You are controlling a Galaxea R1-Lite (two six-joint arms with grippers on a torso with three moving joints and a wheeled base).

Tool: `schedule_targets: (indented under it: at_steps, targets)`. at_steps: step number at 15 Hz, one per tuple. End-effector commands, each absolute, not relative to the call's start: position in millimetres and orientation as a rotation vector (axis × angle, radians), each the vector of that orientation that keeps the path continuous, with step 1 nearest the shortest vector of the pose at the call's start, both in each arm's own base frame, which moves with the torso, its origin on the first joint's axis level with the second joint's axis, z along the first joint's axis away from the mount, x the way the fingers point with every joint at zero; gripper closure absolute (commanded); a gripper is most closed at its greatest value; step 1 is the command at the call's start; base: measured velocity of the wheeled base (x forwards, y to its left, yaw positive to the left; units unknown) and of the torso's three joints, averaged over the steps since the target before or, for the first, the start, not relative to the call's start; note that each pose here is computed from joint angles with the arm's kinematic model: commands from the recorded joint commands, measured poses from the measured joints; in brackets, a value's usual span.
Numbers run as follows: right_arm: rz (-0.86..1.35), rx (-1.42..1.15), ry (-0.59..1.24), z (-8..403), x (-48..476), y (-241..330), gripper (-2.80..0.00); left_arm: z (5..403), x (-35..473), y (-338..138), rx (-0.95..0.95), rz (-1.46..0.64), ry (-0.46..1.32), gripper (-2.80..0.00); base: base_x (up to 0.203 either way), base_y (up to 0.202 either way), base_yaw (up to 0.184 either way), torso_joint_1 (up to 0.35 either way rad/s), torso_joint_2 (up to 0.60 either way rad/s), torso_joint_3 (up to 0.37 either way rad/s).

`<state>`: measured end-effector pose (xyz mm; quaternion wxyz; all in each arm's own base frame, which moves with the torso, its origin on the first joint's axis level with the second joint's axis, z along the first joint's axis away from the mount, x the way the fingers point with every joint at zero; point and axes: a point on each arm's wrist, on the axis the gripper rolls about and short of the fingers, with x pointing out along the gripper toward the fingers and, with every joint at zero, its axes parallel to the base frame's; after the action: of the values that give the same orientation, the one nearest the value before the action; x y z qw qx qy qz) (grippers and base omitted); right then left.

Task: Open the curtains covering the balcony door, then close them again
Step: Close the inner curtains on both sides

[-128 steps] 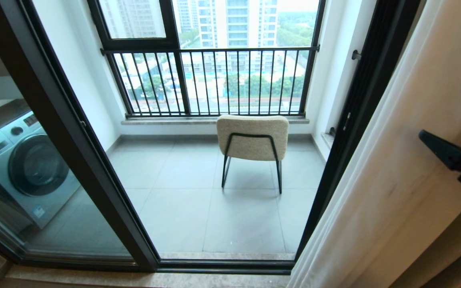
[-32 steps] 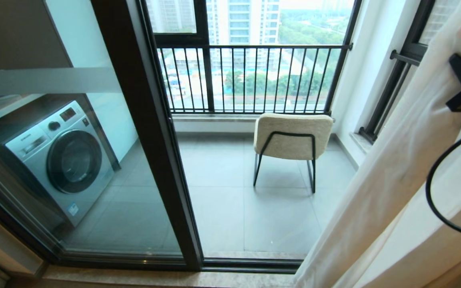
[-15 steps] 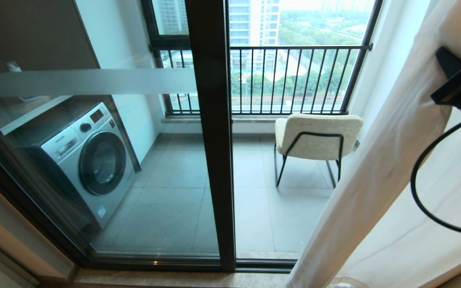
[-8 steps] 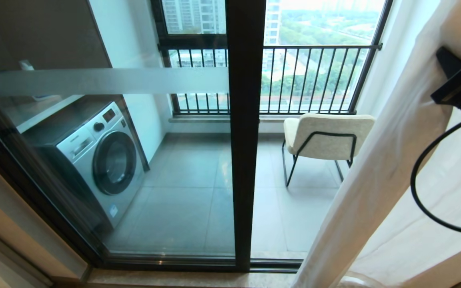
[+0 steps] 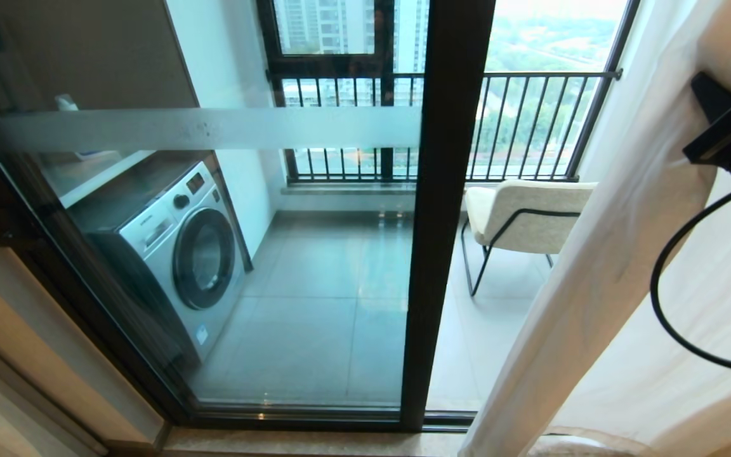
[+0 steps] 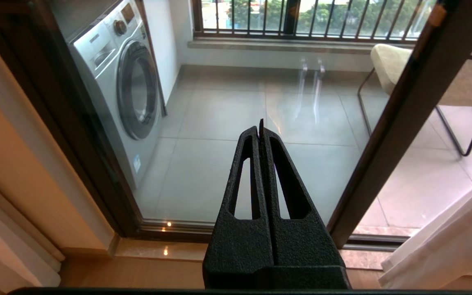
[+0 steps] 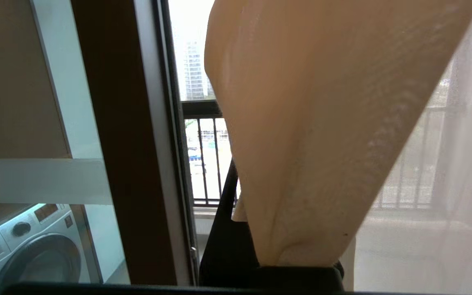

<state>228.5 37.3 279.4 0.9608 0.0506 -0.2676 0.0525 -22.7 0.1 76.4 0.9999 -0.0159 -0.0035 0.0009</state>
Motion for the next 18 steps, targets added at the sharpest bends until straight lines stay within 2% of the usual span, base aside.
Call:
schedule_targets:
  at_steps: [1, 15, 18]
  targets:
    - [0.114, 0.106, -0.549, 280.0, 228.1, 39.0, 0.00, 76.5, -22.7, 0.1, -0.032, 0.001, -0.008, 0.00, 0.000, 0.190, 0.004, 0.007, 0.00, -0.002]
    - [0.125, 0.107, -0.543, 278.5, 228.5, 42.0, 0.00, 76.3, -22.7, 0.1, -0.032, 0.004, -0.006, 0.00, 0.000, 0.191, 0.000, 0.003, 0.00, 0.003]
    - [0.125, 0.106, -0.544, 278.9, 228.4, 42.0, 0.00, 76.3, -22.7, 0.1, -0.031, 0.001, -0.006, 0.00, 0.000, 0.117, 0.001, 0.000, 0.00, 0.001]
